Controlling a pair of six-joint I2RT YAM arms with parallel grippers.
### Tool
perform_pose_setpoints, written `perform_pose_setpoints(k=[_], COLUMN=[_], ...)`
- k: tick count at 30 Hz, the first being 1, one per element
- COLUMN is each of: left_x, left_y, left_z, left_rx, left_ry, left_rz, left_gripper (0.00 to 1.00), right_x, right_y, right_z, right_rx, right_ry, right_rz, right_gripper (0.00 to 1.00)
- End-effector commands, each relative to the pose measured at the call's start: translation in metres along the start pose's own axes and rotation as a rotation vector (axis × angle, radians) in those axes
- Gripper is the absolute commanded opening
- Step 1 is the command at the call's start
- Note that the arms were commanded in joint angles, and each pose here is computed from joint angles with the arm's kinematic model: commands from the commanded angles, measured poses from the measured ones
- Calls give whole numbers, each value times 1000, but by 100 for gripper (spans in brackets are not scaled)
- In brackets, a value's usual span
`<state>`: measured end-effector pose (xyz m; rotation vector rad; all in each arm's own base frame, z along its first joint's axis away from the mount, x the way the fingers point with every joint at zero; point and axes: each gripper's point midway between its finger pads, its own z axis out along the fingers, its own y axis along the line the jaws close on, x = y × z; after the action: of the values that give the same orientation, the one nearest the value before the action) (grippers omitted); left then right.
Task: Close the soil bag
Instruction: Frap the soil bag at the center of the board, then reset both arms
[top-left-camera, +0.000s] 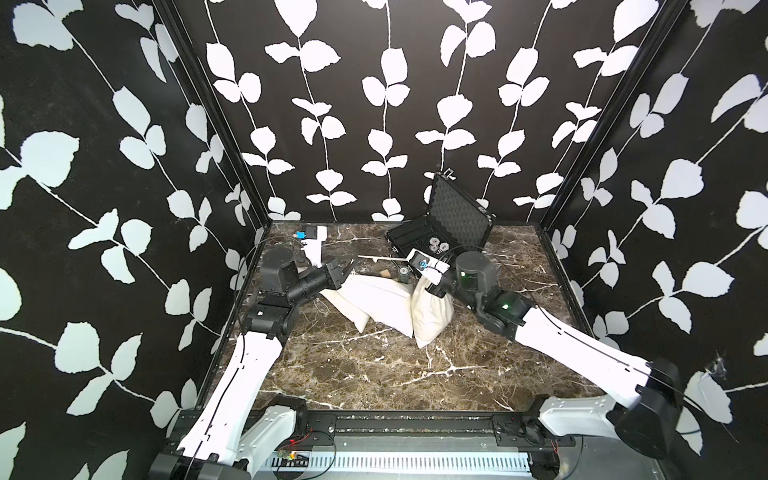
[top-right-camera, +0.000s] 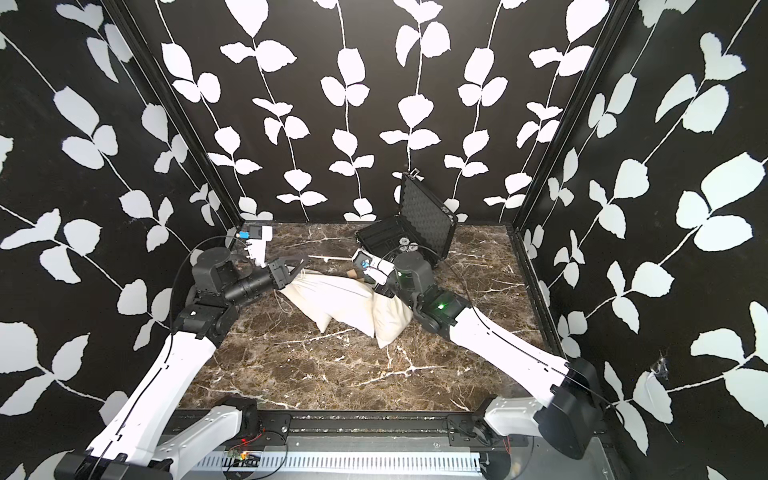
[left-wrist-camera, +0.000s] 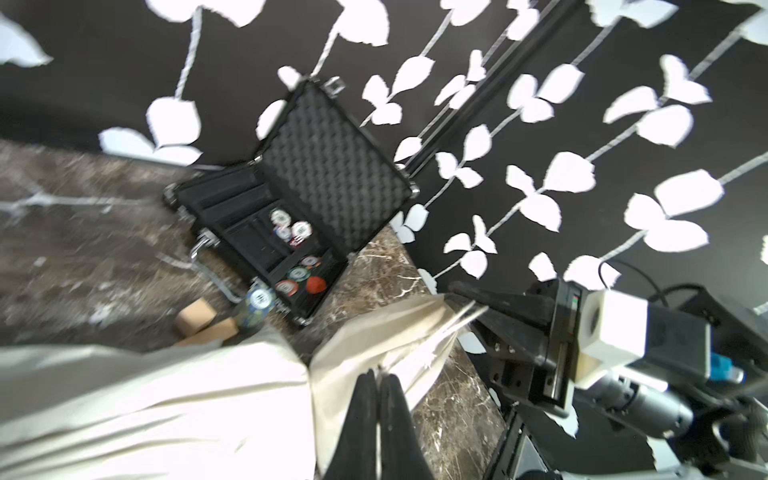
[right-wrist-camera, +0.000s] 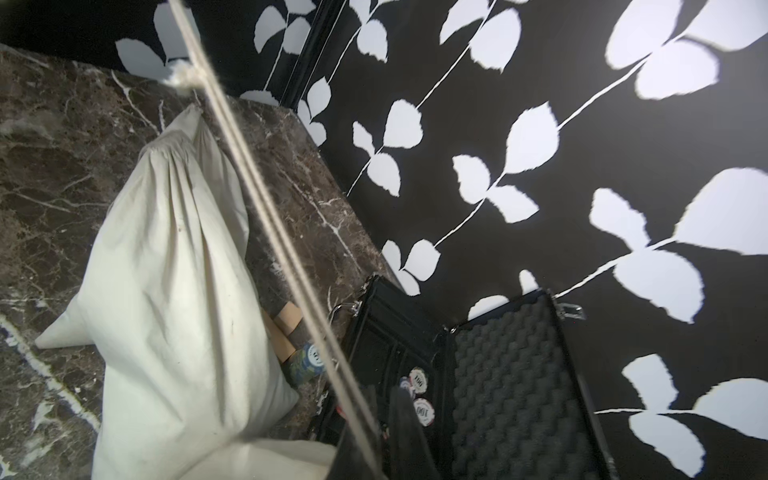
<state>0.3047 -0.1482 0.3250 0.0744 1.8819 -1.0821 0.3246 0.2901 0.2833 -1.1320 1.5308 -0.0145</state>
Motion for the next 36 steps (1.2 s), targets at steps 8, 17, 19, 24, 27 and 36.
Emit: perform_pose_setpoints(k=[8,17,19,24,27,36], left_x=[-20,35,45,42,26,26], left_y=[183,261,275,286,270,259], left_z=[-21,-16,-26,-42,-41,-45], left_rx=[-601,-825,-894,-966,-929,-1008], left_ry=[-262,-145,-132,-136,-132,-127], left_rz=[-120,-182,-192,-113,53,480], left_gripper=[0,0,0,49,71,99], right_x=[83,83,117,216,261,324], right_y=[-24,-30,-44,-77,-84,-104], right_z=[-11,-46,-51,-72,-81,-89], right_rx=[100,105,206,499,610,821], right_ry=[215,116,193,372,402,295], right_rz=[206,245,285,465,571,707], right_gripper=[39,70,73,83,87,92])
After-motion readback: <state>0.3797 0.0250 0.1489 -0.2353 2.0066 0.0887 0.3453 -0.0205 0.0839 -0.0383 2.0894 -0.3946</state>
